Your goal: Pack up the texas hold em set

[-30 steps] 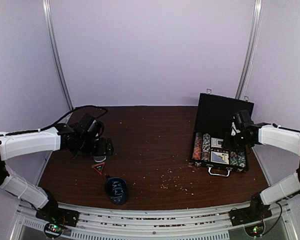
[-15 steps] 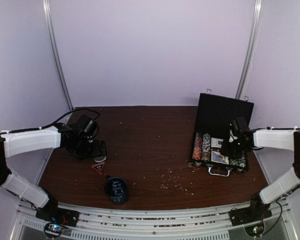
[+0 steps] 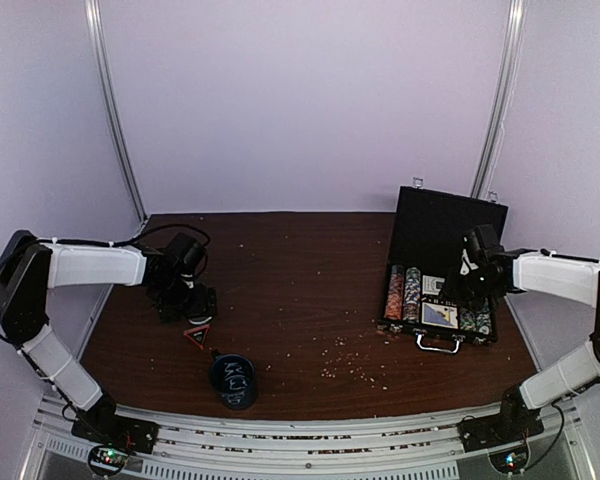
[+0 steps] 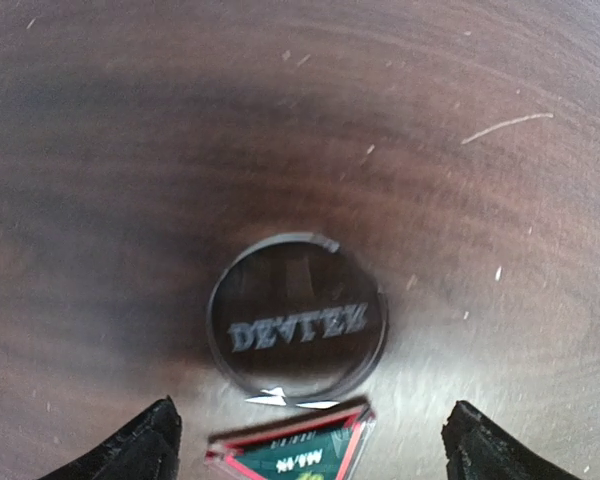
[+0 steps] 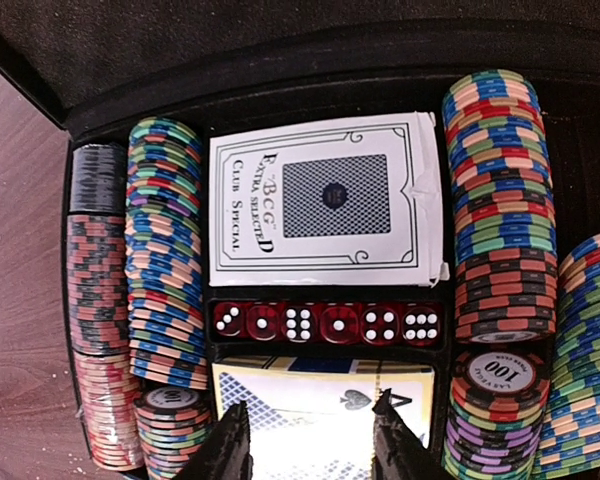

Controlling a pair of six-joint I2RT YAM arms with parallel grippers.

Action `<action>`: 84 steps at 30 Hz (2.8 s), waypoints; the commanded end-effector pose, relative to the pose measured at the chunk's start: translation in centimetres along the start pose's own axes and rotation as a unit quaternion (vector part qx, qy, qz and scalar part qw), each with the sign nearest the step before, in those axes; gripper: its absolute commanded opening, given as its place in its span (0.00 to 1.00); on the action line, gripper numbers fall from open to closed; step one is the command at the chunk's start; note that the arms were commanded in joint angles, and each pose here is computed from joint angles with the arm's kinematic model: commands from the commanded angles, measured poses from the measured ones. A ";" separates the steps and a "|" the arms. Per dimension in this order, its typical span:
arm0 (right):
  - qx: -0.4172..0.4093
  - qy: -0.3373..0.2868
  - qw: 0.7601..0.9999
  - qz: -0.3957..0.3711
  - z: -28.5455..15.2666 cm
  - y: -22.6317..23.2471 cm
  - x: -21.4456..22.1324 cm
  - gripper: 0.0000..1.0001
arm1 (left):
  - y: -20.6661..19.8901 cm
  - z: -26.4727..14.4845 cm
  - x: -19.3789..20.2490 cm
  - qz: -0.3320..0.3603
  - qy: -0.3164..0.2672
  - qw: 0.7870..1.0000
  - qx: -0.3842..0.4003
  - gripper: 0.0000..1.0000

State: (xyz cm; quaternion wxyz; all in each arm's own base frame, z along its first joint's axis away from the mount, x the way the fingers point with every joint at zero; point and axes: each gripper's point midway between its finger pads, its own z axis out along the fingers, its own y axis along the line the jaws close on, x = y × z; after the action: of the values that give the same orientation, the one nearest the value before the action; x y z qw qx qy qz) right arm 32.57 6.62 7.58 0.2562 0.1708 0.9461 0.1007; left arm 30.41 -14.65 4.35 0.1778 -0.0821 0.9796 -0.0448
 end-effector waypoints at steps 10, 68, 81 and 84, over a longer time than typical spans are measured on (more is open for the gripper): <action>-0.036 -0.031 0.999 0.024 -2.4 2.1 -2.6 0.41 | -0.6 2.9 -1.6 0.044 0.004 0.999 -0.012 0.85; -0.442 0.235 0.864 -0.049 -5.3 24.7 9.2 0.64 | -33.2 -9.6 6.0 0.354 -0.103 0.866 0.339 0.50; -0.437 0.264 0.855 -0.087 -5.0 26.7 11.3 0.00 | -33.0 -9.9 4.9 0.348 -0.126 0.871 0.322 0.55; -0.421 0.234 0.872 -0.086 -4.7 26.1 9.7 0.00 | -32.0 -10.3 4.0 0.329 -0.143 0.883 0.303 0.77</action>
State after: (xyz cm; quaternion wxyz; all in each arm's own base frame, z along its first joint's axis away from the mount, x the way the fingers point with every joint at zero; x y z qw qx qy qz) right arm 28.11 34.06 12.92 0.0473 -0.0561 0.8571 0.5099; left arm 26.31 -46.21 12.84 0.2784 0.3247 0.8646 -0.2635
